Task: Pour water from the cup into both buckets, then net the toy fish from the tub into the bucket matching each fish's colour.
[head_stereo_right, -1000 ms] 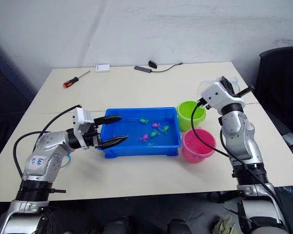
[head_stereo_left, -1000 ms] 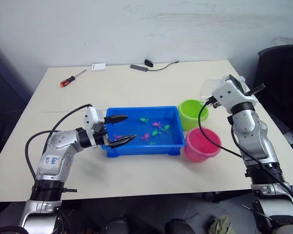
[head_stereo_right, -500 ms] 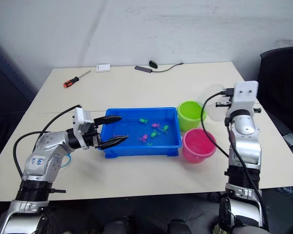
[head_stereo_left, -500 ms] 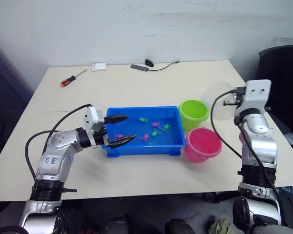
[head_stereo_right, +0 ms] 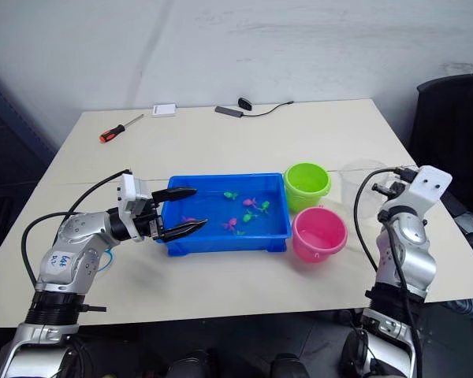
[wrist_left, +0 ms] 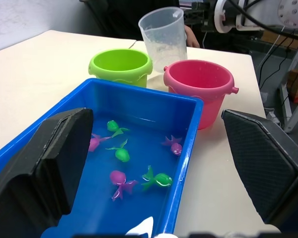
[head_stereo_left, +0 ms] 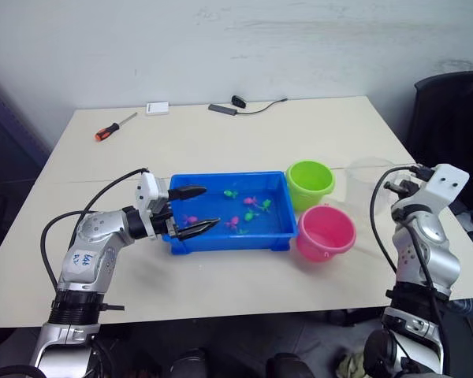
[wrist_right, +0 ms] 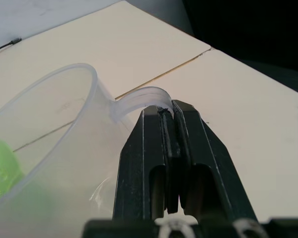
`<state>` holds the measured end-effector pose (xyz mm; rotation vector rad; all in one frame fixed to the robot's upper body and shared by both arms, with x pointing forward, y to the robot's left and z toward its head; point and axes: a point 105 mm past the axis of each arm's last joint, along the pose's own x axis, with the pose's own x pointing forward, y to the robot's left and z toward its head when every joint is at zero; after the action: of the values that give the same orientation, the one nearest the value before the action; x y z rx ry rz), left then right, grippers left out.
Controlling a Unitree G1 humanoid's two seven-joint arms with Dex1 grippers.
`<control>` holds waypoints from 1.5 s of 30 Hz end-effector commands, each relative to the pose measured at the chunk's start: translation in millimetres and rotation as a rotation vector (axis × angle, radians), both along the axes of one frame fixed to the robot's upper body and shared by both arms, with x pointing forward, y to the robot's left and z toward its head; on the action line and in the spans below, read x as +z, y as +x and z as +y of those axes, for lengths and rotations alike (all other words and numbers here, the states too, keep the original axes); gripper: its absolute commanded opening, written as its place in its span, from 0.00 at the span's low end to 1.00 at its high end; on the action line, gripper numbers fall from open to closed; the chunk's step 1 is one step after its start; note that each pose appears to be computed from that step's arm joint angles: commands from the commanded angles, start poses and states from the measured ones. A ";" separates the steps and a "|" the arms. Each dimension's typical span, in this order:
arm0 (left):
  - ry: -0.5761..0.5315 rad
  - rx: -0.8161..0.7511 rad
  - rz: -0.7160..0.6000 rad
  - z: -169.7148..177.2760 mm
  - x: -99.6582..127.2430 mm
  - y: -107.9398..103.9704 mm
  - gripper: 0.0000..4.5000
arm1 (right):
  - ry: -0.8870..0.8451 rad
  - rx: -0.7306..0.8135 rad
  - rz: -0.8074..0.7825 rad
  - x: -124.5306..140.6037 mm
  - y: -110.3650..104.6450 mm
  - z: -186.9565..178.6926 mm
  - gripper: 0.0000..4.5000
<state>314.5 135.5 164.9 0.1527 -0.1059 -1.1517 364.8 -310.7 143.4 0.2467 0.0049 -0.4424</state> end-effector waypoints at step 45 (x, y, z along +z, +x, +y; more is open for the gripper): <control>-0.052 0.155 0.034 23.2 7.8 9.1 1.00 | -0.434 0.841 0.305 25.2 -100.6 55.3 0.78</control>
<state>323.1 149.2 162.5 0.0963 -0.0640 -1.0370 269.4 -271.5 144.3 -0.2245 0.3866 0.2548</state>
